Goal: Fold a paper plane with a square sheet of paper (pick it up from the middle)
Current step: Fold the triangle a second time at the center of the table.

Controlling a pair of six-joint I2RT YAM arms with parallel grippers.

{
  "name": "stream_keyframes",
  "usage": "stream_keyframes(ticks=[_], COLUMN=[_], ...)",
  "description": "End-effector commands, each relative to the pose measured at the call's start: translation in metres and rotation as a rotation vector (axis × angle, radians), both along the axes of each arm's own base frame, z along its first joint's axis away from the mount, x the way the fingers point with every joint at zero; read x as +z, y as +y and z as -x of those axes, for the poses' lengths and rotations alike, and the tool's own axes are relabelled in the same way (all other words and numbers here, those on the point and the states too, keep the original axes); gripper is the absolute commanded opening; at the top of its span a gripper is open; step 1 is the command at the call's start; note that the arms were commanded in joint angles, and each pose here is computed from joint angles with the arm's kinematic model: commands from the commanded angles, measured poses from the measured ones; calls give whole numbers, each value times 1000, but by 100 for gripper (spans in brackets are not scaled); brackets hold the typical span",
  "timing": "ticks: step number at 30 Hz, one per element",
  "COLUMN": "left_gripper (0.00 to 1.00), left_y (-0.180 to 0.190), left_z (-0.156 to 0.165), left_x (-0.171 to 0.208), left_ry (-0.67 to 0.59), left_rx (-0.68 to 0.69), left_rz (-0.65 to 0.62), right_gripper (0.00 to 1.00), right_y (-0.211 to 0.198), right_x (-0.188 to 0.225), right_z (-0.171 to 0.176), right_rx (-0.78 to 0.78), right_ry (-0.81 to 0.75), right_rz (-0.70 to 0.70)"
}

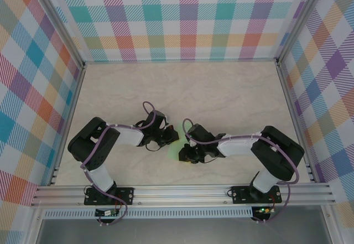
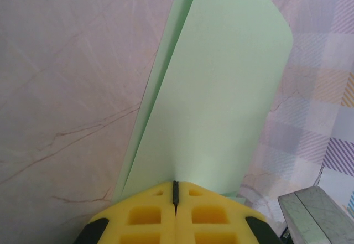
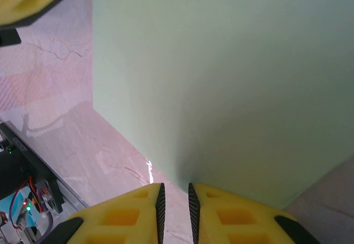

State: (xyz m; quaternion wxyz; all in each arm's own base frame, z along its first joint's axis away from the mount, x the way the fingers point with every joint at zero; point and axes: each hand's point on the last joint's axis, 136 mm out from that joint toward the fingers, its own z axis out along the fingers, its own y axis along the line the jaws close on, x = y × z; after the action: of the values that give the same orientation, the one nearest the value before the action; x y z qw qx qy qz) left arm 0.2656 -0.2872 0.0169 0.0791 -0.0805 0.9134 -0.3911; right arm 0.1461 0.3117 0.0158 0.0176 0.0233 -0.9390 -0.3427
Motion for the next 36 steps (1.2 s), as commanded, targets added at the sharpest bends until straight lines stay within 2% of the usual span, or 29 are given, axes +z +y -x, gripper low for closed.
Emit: stream_keyframes(ticks=[1, 9, 14, 20, 27, 32, 36], left_gripper=[0, 0, 0, 0, 0, 0, 0], left_y=[30, 29, 28, 28, 24, 24, 25], left_z=[25, 25, 25, 25, 23, 26, 28], left_x=[-52, -51, -49, -50, -49, -53, -58], left_ry=[123, 126, 125, 127, 121, 137, 150], left_rx=[32, 28, 25, 25, 24, 21, 21], left_rz=[-178, -175, -167, -169, -149, -149, -153], right_gripper=[23, 26, 30, 26, 27, 28, 30], right_y=[-27, -34, -31, -5, -22, -24, -17], right_x=[-22, -16, 6, 25, 36, 60, 72], right_z=[28, 28, 13, -15, -27, -35, -41], right_rx=[4, -48, -84, -64, -213, -271, -251], right_ry=[95, 84, 5, -47, -3, -12, -36], right_rz=[107, 89, 64, 125, 299, 316, 303])
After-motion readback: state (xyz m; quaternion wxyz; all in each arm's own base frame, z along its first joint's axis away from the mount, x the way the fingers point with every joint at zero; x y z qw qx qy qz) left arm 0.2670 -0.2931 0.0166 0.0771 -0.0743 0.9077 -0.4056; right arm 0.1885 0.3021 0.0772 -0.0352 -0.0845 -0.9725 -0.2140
